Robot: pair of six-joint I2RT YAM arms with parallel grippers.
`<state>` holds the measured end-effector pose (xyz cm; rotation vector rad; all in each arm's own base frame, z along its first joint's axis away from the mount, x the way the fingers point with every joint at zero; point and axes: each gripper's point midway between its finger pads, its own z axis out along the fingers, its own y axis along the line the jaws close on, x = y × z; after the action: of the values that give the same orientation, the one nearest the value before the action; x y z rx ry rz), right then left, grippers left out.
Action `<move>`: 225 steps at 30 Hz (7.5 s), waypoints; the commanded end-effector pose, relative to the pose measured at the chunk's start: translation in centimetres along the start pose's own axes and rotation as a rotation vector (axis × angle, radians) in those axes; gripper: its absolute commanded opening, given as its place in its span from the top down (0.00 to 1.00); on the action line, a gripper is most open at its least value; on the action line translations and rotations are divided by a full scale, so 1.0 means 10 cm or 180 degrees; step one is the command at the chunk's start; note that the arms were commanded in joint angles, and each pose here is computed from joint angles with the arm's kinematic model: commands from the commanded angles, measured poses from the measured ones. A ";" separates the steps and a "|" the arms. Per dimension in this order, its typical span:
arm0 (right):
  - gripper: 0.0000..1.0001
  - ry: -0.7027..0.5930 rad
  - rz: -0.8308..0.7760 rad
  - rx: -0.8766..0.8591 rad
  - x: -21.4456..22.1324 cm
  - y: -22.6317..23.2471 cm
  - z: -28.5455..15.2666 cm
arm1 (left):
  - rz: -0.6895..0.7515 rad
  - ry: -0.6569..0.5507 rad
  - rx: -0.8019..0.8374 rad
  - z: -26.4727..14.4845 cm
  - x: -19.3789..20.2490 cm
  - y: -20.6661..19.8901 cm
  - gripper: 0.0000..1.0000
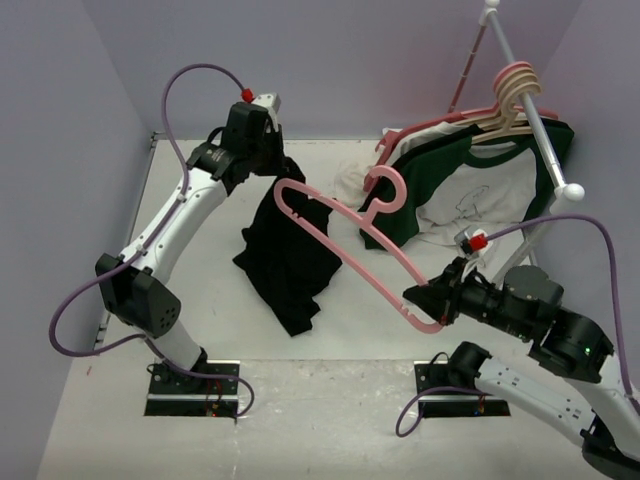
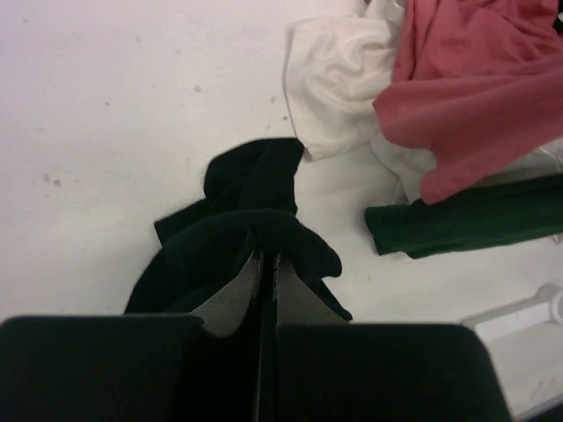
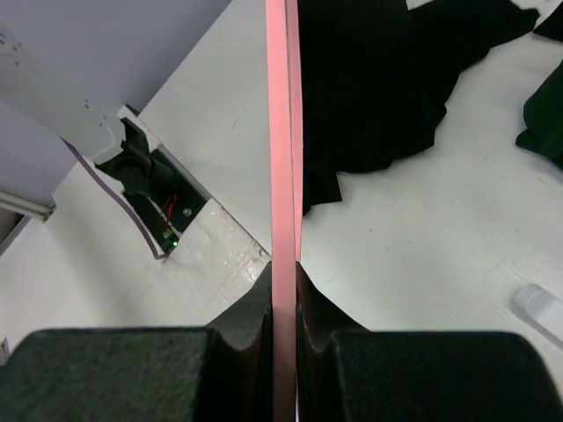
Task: Place the t-shirt on the hanger
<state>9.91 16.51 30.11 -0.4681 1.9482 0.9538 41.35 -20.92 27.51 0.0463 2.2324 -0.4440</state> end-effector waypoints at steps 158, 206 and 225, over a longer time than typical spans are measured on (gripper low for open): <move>1.00 -0.1893 0.0023 -0.0183 -1.15 -0.13 1.04 | 0.0790 -0.1624 0.0337 -2.22 -1.19 -0.69 0.00; 1.00 -0.1398 -0.0900 -0.0359 -0.63 -0.16 0.66 | 0.4804 -0.2146 0.2754 -2.00 -0.48 -1.43 0.07; 1.00 -0.1148 -0.1470 -0.0677 -0.63 0.02 0.74 | 0.4321 -0.0992 0.3137 -1.43 0.33 -1.24 0.32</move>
<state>17.95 21.82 28.79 -0.7117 1.5240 0.8727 26.45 -28.18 38.32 1.7038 0.9873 -0.6141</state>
